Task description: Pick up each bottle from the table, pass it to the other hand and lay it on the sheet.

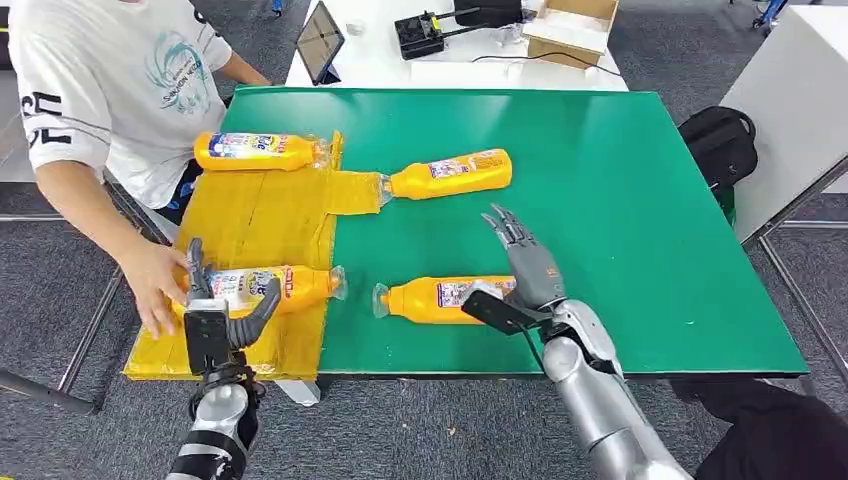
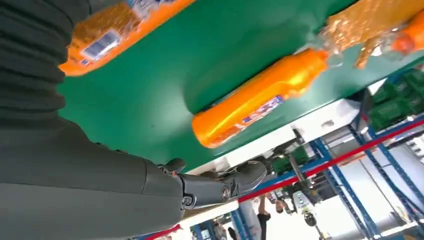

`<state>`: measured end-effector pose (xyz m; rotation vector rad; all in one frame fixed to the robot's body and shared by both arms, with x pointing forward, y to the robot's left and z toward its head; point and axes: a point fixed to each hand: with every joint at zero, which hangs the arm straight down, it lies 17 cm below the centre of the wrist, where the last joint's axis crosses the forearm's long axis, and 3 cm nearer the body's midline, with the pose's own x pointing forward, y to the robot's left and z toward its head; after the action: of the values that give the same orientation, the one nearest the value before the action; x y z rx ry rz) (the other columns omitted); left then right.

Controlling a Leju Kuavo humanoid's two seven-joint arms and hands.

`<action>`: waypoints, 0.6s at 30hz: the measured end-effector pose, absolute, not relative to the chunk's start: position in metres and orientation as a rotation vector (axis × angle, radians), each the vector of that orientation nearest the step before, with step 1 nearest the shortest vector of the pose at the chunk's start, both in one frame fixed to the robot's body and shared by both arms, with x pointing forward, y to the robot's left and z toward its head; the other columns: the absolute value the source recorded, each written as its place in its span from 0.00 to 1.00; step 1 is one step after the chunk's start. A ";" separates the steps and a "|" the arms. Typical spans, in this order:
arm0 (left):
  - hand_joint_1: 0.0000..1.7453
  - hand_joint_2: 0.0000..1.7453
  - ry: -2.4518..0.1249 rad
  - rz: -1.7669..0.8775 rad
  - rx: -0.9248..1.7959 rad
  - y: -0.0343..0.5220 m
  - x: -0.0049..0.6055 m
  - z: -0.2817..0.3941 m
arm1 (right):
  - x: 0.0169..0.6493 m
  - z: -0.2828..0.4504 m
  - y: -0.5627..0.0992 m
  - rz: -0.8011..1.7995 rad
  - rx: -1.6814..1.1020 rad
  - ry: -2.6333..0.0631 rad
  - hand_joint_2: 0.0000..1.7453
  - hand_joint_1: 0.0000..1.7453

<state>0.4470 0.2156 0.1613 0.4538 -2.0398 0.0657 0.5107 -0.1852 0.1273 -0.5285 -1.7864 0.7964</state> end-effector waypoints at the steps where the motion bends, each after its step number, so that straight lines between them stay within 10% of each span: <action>1: 0.00 1.00 -2.042 0.067 0.454 0.215 0.447 0.162 | 0.511 0.126 -0.187 0.801 -0.532 -1.782 1.00 0.00; 18: 0.00 1.00 -2.058 0.014 0.349 0.176 0.455 0.167 | 0.502 0.029 -0.156 1.083 -0.173 -1.474 1.00 0.00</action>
<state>0.4554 0.1756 0.1668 0.3493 -2.0583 0.0144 0.5015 -0.1555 0.0287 -0.1727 -1.4736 1.0826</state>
